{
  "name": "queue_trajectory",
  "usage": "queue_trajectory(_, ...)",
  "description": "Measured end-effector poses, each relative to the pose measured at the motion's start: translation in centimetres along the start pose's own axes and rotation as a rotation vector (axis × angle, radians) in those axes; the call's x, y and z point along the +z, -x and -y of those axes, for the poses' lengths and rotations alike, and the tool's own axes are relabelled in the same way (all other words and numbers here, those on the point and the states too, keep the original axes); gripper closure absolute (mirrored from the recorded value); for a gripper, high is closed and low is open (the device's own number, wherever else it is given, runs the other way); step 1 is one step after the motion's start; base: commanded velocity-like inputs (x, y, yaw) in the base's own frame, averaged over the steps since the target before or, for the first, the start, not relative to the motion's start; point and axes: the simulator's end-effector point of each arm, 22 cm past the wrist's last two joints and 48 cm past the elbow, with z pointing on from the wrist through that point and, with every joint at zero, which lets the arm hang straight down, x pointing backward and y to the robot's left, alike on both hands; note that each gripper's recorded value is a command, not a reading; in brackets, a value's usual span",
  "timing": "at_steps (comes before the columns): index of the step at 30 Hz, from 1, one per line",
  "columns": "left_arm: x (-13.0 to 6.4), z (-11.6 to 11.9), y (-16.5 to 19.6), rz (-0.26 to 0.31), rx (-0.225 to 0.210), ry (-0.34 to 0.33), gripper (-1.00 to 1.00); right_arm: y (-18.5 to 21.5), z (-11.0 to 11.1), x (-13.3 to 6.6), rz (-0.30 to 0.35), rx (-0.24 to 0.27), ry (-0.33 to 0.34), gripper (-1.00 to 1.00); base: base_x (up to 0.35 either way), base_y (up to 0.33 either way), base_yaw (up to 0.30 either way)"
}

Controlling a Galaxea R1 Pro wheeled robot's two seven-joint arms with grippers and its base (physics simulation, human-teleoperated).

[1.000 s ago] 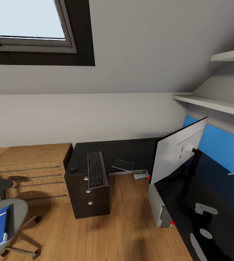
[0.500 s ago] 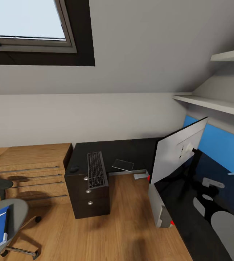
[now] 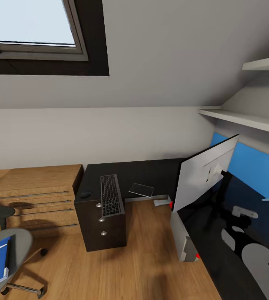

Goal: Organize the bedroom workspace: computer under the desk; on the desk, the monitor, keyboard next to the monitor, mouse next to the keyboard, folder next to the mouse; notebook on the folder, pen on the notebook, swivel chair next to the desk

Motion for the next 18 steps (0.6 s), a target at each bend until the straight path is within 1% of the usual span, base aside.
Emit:
queue_trajectory(2,0.0,0.0,0.0,0.0,0.0,0.0,-1.0,-0.4,0.0,-0.1,-0.004,-0.003,0.0,-1.0,0.0,0.0,0.0)
queue_trajectory(3,0.0,0.0,0.0,0.001,-0.001,0.0,-1.0,-0.3,0.2,-0.1,0.006,0.003,-0.001,-1.0,0.0,0.0,0.0)
queue_trajectory(7,0.0,0.0,0.0,0.001,0.0,-0.001,-1.0,-0.2,0.2,-0.1,0.011,0.006,0.0,-1.0,0.0,0.0,0.0)
queue_trajectory(12,0.0,0.0,0.0,0.0,0.0,-0.001,-1.0,-0.8,0.2,-0.3,0.0,0.001,0.0,-1.0,0.0,-0.017,0.0)
queue_trajectory(18,0.0,0.0,-0.1,-0.001,-0.001,0.0,-1.0,-1.5,0.4,-0.3,-0.026,-0.008,-0.006,-1.0,0.0,-0.208,0.0)
